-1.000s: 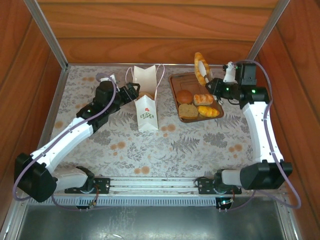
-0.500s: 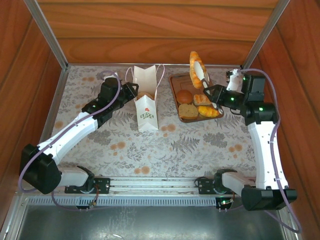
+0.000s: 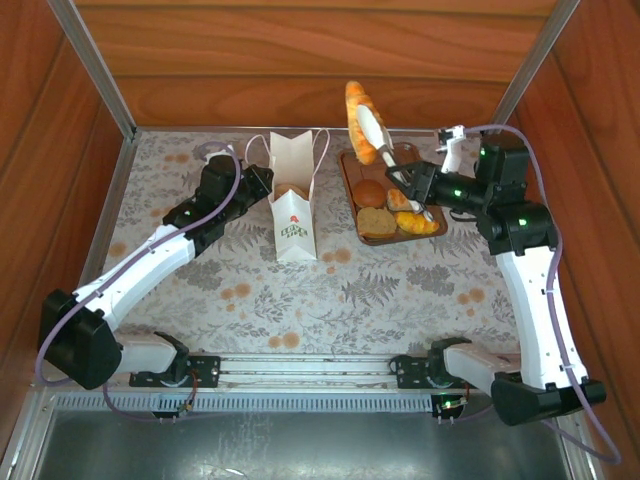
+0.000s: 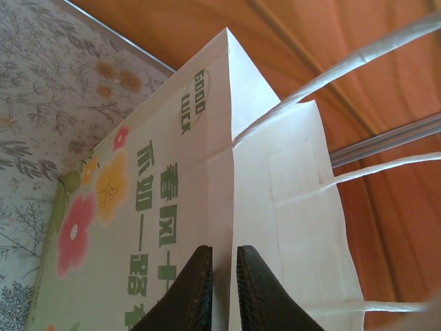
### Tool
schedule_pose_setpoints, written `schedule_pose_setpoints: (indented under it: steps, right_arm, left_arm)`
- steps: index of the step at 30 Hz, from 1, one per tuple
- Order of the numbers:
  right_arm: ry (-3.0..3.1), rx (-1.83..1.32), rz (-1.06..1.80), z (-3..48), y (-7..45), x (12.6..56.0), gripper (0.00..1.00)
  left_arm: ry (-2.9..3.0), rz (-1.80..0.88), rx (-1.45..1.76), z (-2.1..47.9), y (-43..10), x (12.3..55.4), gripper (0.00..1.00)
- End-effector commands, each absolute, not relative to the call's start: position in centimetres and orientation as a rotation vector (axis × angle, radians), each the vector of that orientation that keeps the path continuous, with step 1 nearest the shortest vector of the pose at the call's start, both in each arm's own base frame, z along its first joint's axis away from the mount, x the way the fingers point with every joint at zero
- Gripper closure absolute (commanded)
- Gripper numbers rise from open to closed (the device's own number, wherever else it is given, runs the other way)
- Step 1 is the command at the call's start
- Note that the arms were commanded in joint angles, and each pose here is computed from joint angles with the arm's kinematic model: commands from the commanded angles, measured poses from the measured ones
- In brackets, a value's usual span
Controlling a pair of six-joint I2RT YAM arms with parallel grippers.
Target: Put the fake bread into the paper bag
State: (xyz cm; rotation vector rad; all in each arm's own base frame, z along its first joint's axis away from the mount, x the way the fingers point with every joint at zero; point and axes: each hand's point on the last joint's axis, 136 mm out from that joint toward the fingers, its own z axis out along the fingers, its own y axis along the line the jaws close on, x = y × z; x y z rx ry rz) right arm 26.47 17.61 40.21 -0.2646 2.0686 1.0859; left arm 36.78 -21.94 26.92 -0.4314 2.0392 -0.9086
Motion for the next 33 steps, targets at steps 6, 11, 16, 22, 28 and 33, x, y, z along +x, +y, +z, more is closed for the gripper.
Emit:
schedule_pose_setpoints:
  steps: [6,11,16,22,28,33]
  right_arm:
    - [1.952,-0.404,1.127,43.5,22.8,27.0,0.57]
    - [1.997,-0.442,1.029,42.6,25.0,28.3,0.58]
    - [2.043,-0.460,0.984,41.0,26.8,29.2,0.58]
    - [2.100,-0.491,0.918,39.2,28.5,29.9,0.58]
    - [2.198,-0.536,0.845,36.2,29.7,30.3,0.58]
    - [2.276,-0.591,0.744,34.2,30.1,30.2,0.57]
  left_arm:
    - [1.999,-0.929,-0.464,28.0,-21.6,36.4,0.91]
    - [1.995,-0.926,-0.476,27.9,-21.2,36.2,0.97]
    - [1.990,-0.916,-0.483,27.8,-20.9,36.1,0.98]
    - [1.996,-0.915,-0.490,27.5,-21.0,36.2,0.98]
    - [1.992,-0.908,-0.487,27.6,-20.9,36.3,0.99]
    - [1.993,-0.899,-0.491,27.5,-20.8,36.2,0.99]
